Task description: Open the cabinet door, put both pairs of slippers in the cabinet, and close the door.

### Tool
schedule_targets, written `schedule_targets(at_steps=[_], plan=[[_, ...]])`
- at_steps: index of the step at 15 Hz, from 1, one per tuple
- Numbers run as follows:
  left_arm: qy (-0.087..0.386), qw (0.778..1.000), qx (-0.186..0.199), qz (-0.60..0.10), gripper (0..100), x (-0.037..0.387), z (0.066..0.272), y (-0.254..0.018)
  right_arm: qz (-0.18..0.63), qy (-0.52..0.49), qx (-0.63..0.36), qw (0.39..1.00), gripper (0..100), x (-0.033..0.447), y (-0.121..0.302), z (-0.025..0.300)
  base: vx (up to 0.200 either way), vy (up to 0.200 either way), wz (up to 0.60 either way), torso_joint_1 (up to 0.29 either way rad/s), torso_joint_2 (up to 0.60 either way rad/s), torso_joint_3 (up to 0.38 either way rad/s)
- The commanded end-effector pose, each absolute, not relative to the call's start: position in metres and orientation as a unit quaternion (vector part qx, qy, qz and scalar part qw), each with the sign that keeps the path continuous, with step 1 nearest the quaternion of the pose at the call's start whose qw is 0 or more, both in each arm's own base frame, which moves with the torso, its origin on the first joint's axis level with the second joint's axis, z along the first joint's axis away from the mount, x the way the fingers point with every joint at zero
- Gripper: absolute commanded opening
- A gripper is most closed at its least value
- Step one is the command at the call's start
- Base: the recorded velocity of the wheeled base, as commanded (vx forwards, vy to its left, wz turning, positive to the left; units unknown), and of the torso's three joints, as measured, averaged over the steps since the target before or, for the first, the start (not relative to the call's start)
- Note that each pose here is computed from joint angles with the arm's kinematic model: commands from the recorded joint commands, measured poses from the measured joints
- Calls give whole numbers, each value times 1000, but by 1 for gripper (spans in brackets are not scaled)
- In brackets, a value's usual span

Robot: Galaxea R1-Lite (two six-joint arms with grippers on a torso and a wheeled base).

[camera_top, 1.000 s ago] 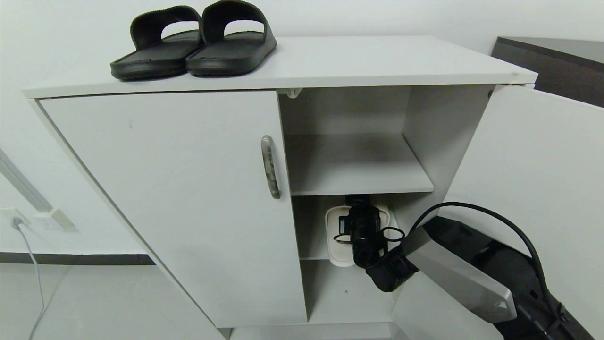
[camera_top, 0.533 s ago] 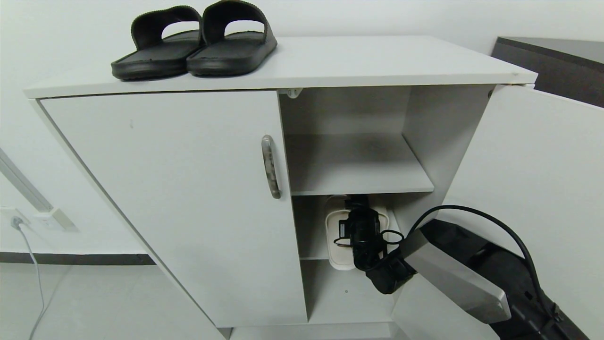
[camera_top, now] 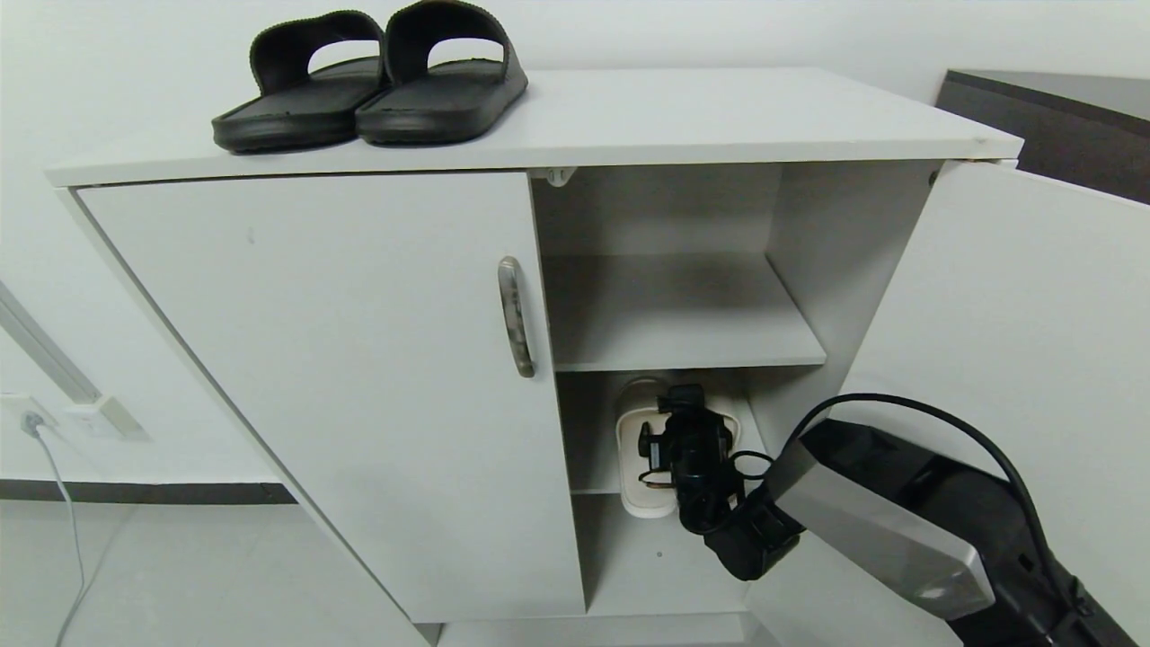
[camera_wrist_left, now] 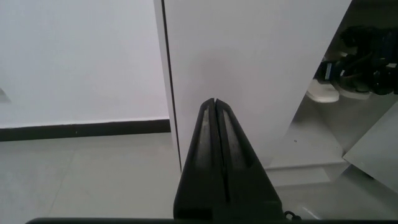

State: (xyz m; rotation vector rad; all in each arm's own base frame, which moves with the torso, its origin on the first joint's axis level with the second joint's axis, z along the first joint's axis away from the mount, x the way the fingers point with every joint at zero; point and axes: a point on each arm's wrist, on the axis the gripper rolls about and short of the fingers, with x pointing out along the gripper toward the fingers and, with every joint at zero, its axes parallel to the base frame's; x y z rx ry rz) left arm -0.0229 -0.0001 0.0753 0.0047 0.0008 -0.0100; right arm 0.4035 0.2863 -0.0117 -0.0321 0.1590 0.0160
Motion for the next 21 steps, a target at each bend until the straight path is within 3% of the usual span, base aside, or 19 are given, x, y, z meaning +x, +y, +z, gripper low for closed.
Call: schedule_targets(at_steps=[1,11,21], plan=[[1,1000,2,-5,0,-23,75,0,17,78,-16,997,100,389,286,3,0,0,0,0,0,0],[1,1000,2,-5,0,-23,75,0,79,98,-26,992,100,265,256,30,0,0,0,0,0,0],[1,1000,2,-5,0,-23,75,0,79,99,-13,992,100,262,255,33,-20,0,0,0,0,0]])
